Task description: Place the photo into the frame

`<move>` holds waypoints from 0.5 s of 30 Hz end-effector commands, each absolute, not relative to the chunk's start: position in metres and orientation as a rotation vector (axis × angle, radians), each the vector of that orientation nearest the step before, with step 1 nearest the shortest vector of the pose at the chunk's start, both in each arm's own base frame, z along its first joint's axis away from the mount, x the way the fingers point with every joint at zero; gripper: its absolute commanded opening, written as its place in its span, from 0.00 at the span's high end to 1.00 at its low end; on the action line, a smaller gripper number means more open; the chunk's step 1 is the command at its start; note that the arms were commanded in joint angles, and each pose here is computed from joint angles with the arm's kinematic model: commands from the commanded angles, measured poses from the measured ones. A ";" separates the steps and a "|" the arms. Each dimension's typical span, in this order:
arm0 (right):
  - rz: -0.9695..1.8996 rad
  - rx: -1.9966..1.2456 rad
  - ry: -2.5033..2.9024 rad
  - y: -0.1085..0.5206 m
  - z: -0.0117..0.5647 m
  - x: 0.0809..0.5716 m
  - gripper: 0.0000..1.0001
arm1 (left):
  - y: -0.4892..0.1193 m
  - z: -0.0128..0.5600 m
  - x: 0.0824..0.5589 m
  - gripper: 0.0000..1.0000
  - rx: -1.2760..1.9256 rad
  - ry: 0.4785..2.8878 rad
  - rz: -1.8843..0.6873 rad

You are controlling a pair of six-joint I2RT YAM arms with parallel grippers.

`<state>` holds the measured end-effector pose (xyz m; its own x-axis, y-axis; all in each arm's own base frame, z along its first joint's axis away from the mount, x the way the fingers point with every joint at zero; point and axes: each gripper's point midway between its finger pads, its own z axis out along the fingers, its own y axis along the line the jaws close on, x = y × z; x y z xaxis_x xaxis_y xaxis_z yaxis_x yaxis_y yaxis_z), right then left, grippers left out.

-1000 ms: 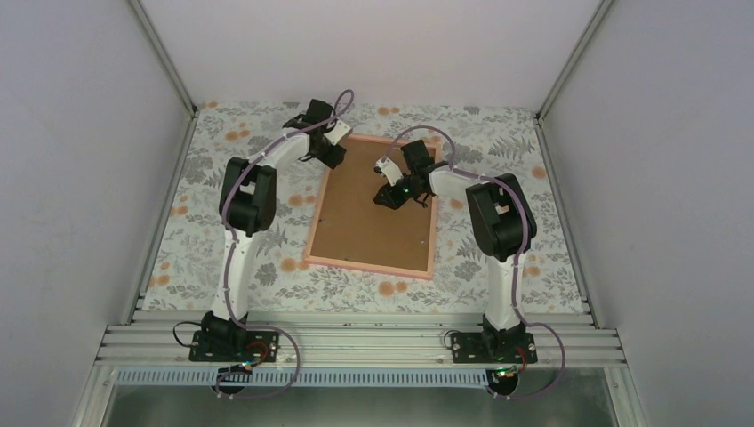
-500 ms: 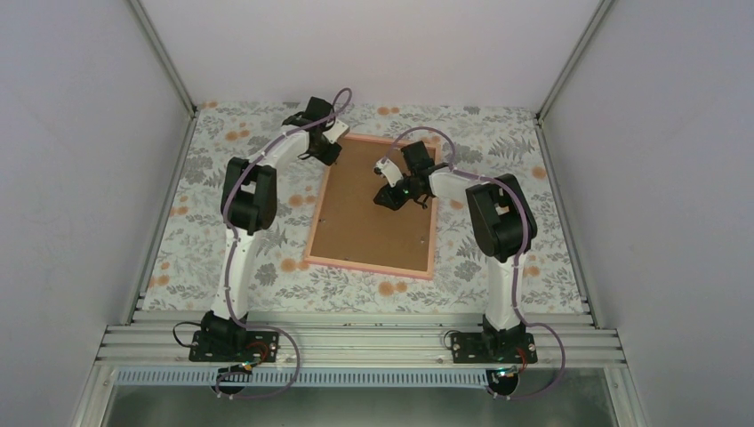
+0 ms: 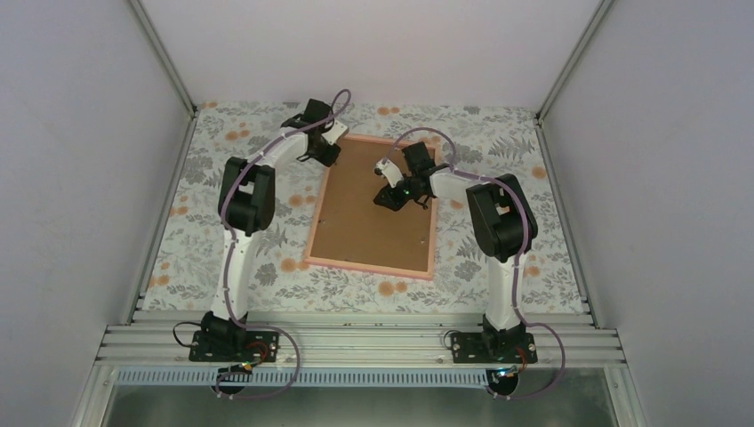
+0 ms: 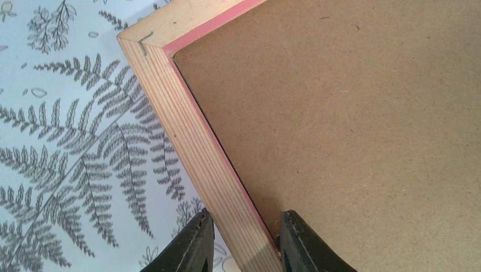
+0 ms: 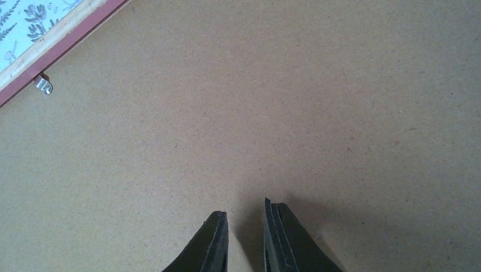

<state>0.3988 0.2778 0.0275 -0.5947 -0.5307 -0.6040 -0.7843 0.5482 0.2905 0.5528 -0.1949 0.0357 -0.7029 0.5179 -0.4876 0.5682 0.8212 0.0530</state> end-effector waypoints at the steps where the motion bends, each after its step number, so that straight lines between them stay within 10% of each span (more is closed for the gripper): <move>1: 0.782 -1.096 2.513 0.263 -0.009 0.358 0.81 | -0.178 0.015 0.515 0.71 0.868 2.629 -0.124; 15: 0.858 -1.141 2.552 0.272 -0.018 0.326 0.82 | -0.179 0.046 0.506 0.63 0.848 2.600 -0.172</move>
<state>0.3619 0.2907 0.0254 -0.5916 -0.5476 -0.5917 -0.8024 0.4715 0.3659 0.5154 -0.1793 0.0355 -0.7102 0.5517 -0.4373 0.5934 0.8034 0.0500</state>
